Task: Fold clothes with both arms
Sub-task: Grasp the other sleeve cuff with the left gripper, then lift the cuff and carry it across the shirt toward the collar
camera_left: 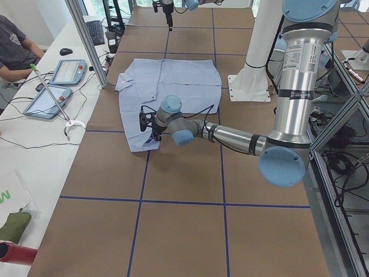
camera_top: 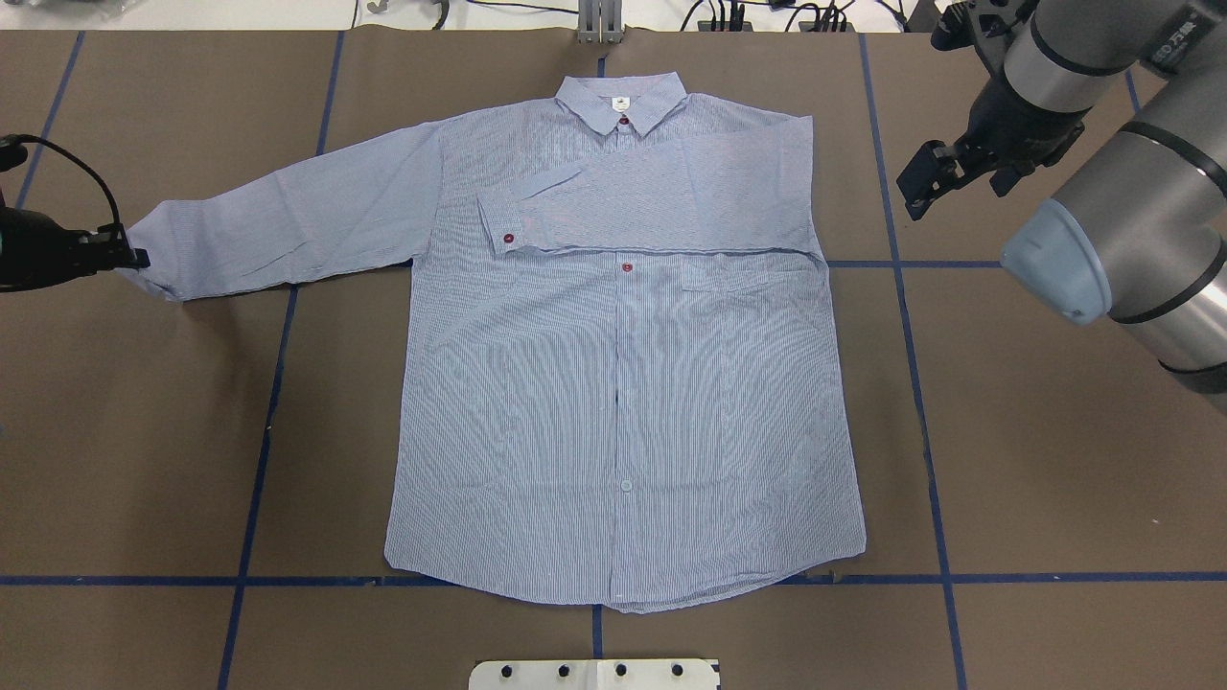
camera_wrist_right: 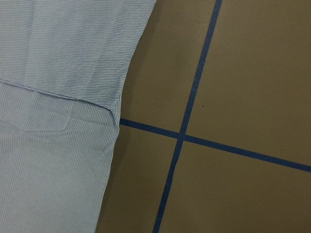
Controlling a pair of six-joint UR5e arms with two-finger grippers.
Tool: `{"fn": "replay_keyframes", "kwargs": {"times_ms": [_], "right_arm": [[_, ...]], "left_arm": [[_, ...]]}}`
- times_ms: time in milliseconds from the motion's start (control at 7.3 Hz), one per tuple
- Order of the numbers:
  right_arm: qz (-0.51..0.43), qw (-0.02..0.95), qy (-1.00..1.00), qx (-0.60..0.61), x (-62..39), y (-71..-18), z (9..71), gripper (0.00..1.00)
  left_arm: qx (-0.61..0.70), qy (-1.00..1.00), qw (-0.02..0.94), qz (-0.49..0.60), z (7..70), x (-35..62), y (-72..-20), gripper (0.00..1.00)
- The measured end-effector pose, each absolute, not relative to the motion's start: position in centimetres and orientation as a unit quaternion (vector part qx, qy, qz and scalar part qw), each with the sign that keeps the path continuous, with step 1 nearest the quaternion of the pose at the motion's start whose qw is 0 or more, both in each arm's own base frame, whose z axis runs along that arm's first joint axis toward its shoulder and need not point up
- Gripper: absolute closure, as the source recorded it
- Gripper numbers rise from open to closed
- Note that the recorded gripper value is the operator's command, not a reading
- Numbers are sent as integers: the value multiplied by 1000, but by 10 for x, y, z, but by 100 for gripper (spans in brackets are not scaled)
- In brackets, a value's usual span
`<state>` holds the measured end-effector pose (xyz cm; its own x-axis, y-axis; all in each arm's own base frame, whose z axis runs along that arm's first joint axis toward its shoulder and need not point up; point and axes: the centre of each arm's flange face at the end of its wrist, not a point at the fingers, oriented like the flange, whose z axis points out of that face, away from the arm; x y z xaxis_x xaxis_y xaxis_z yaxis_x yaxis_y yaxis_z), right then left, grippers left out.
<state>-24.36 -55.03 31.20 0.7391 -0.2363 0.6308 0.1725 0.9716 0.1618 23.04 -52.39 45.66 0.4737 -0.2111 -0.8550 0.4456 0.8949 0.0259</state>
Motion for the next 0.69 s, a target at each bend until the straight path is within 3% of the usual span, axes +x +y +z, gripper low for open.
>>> {"fn": "replay_keyframes", "kwargs": {"times_ms": [685], "right_arm": [[-101,935,-338,31,-225,-525,347,0]], "left_arm": [[55,498,824,-264,248,326,-595,100]]}}
